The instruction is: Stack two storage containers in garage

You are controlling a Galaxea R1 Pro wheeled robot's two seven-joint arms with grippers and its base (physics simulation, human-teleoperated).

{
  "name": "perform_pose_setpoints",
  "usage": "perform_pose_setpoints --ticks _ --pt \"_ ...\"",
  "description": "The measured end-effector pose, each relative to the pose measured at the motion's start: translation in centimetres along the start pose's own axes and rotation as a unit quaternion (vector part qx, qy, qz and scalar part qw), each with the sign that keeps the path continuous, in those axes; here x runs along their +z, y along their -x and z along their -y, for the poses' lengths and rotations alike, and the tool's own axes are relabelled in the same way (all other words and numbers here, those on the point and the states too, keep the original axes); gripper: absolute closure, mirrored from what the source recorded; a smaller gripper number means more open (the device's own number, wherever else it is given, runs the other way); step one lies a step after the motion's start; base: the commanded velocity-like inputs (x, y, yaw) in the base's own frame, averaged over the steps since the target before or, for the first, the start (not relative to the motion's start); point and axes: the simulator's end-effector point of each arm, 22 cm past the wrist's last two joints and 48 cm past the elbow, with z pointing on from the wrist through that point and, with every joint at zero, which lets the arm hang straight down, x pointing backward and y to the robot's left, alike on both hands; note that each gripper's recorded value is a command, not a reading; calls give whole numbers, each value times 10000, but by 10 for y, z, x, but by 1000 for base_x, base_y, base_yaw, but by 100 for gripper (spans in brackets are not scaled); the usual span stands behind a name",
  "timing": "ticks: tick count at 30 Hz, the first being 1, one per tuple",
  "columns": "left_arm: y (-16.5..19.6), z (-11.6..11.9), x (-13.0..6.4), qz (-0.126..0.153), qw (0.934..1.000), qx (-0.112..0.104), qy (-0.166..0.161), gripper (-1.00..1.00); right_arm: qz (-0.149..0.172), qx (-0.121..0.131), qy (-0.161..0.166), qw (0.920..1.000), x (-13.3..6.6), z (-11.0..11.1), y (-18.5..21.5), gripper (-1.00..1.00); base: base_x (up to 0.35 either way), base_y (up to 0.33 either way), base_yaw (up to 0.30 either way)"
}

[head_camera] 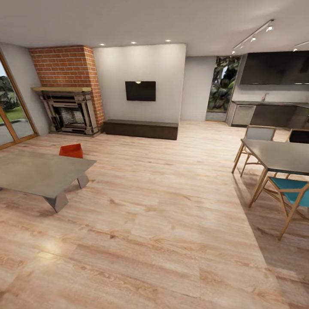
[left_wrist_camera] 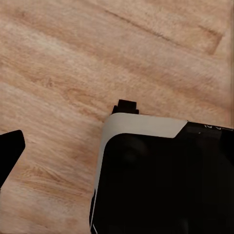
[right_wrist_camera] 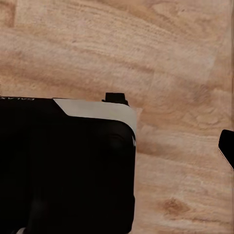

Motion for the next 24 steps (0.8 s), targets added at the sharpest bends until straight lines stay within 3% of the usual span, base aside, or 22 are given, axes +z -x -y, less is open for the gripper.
perform_pose_setpoints --ticks 10,24 --pt "-9 1 0 -93 10000 -7 -14 -100 -12 3 27 10000 0 -4 -1 -100 323 0 0" --pt "-81 -8 -1 -489 9988 62 4 -100 -134 -7 31 9999 -2 -4 -22 -100 323 0 0"
